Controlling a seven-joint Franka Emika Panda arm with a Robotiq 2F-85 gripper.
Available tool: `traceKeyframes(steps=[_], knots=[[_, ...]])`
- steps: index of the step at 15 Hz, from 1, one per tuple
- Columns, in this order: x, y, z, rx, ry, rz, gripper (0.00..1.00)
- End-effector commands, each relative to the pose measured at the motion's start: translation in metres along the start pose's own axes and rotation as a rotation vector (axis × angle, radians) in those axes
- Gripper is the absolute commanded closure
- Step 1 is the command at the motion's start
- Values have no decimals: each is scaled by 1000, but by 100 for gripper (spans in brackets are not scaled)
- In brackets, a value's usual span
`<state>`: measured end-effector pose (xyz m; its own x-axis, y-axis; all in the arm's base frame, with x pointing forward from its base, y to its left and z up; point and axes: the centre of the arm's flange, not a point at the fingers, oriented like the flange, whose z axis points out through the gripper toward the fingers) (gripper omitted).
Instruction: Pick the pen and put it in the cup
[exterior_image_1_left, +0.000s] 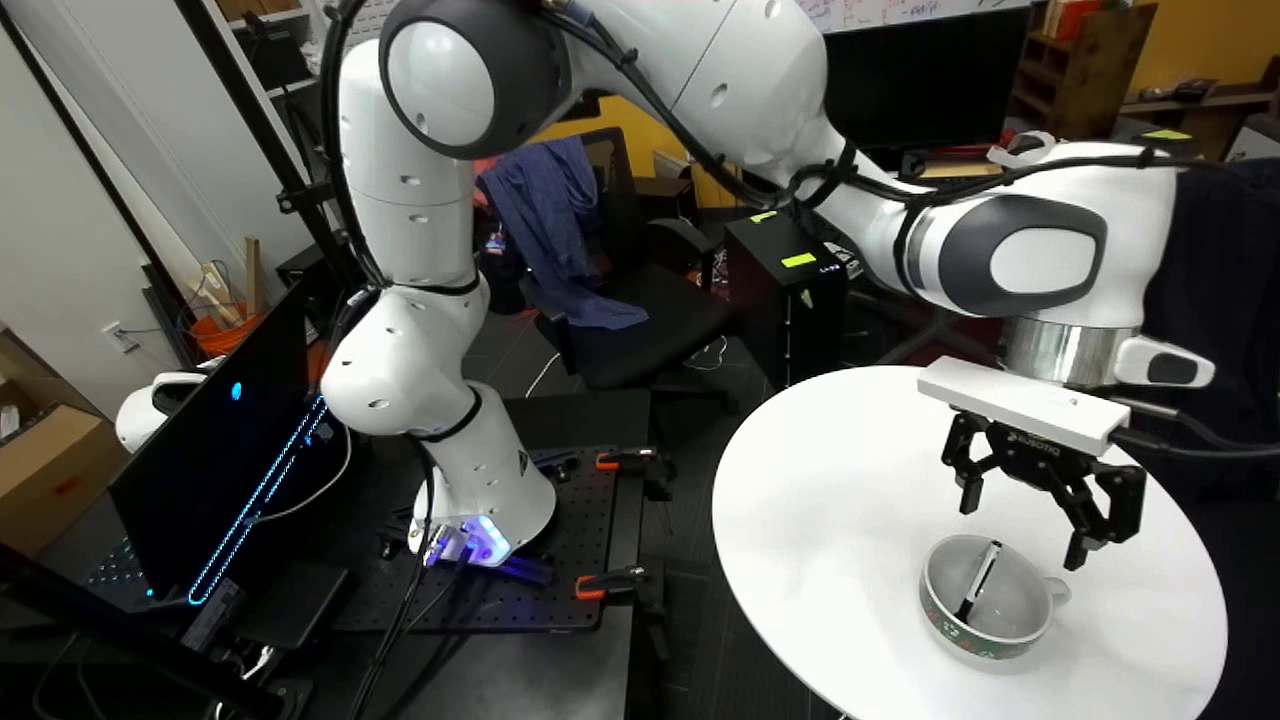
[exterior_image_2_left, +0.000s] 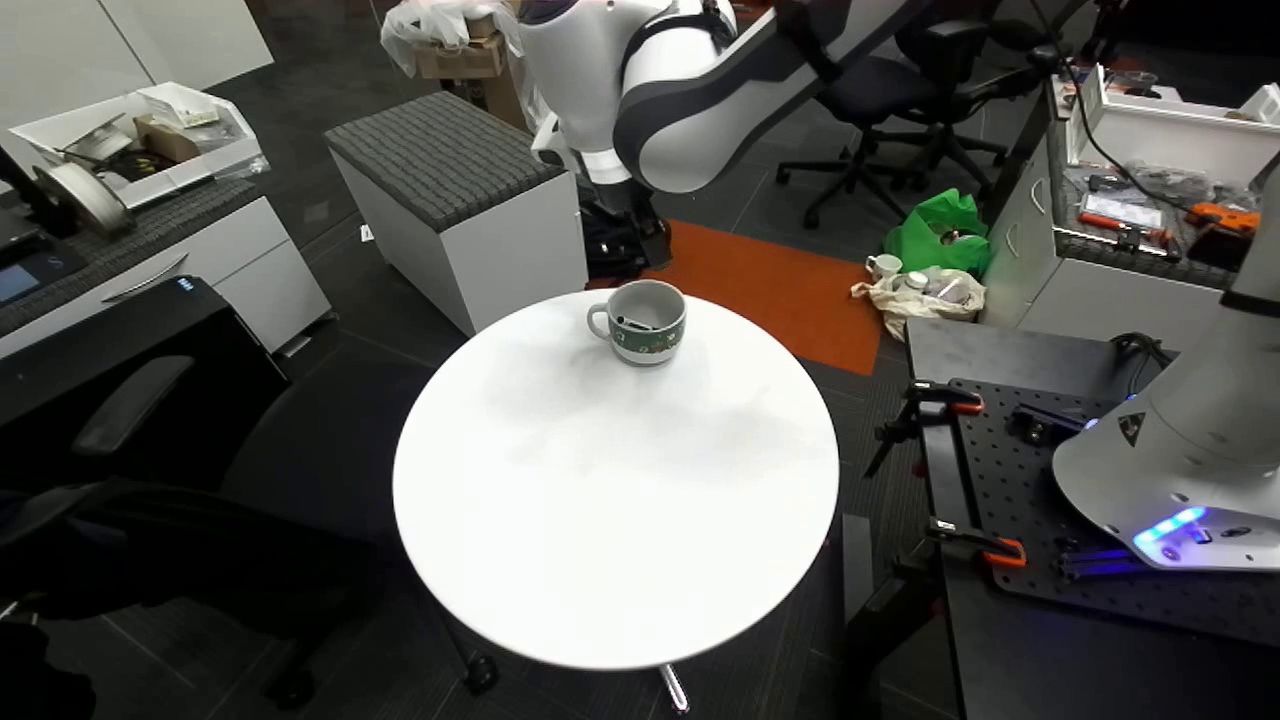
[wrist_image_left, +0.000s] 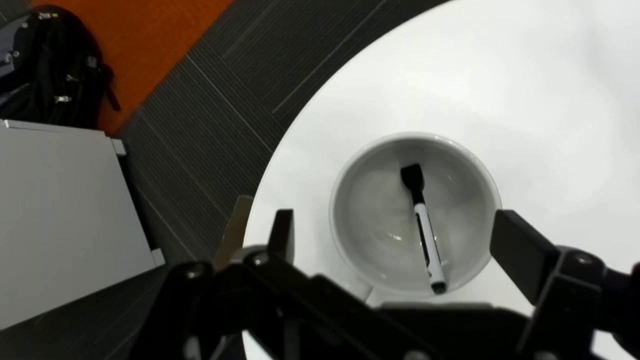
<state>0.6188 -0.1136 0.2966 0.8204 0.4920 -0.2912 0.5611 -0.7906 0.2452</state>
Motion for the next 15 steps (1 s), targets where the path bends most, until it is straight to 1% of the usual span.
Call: traceKeyframes(steps=[1, 4, 7, 8, 9, 11, 15], knots=[[-13, -9, -19, 20, 186, 39, 0], [-10, -18, -27, 20, 334, 70, 0], [-4, -28, -32, 23, 448, 78, 0], [-3, -31, -32, 27, 474, 71, 0], [11, -22, -27, 14, 413, 93, 0], [12, -28, -28, 19, 440, 88, 0], [11, -28, -29, 19, 442, 90, 0]])
